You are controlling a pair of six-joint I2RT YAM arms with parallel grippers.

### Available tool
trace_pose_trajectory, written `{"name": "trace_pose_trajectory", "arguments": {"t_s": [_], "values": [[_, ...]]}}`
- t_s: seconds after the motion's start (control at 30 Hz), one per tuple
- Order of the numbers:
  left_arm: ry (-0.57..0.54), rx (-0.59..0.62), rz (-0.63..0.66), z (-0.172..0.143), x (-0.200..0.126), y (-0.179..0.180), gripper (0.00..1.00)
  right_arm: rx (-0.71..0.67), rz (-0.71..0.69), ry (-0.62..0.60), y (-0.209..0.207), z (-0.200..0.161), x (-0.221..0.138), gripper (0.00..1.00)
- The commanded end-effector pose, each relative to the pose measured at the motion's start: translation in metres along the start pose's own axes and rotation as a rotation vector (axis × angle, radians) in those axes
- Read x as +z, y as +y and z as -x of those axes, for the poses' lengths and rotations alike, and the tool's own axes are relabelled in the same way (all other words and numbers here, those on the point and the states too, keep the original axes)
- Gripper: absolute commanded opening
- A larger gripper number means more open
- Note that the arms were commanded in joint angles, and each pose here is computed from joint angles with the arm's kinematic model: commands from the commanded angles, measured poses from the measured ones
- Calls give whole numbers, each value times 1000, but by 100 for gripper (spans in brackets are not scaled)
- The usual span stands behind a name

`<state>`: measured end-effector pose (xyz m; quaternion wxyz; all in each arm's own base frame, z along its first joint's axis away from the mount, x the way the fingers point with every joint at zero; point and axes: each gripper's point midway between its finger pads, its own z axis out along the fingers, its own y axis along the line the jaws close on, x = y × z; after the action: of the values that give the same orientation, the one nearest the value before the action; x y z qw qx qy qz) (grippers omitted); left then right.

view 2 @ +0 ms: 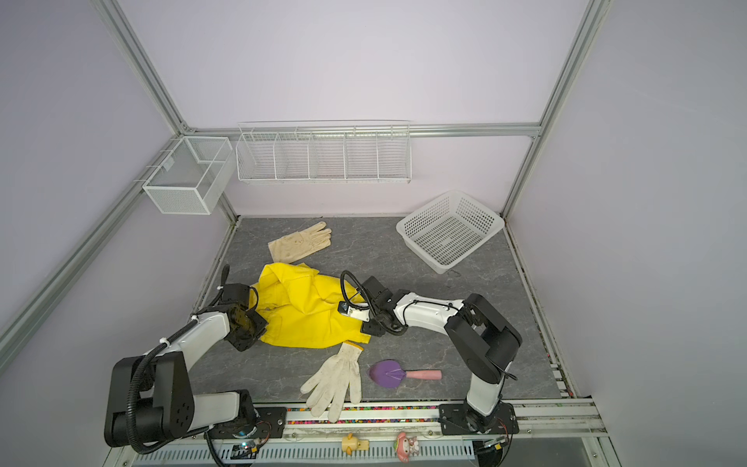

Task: Fold and stack the trousers
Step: Flatten out the trousers at the center of the table.

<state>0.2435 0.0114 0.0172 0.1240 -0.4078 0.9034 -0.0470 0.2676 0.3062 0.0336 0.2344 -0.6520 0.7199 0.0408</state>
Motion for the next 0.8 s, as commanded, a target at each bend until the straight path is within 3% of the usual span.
{"name": "trace_pose_trajectory", "arguments": {"t_s": [0.0, 0.1, 0.17, 0.33, 0.47, 0.77], "values": [[53, -6, 12, -12, 5, 5, 0, -37, 42, 58, 7, -15, 4, 49], [12, 22, 3, 2, -18, -3, 0, 21, 36, 20, -1, -5, -6, 28], [-35, 47, -20, 14, -43, -12, 0, 98, 22, -37, -14, 4, -21, 20], [-158, 105, -152, 46, -115, -49, 0, 285, -45, -194, -60, 14, -74, 16], [-210, 154, -237, 57, -163, -82, 0, 350, -98, -272, -84, 14, -123, 14], [-345, 371, -472, 77, -278, -205, 0, 456, -375, -434, -138, -14, -273, 13]]}}
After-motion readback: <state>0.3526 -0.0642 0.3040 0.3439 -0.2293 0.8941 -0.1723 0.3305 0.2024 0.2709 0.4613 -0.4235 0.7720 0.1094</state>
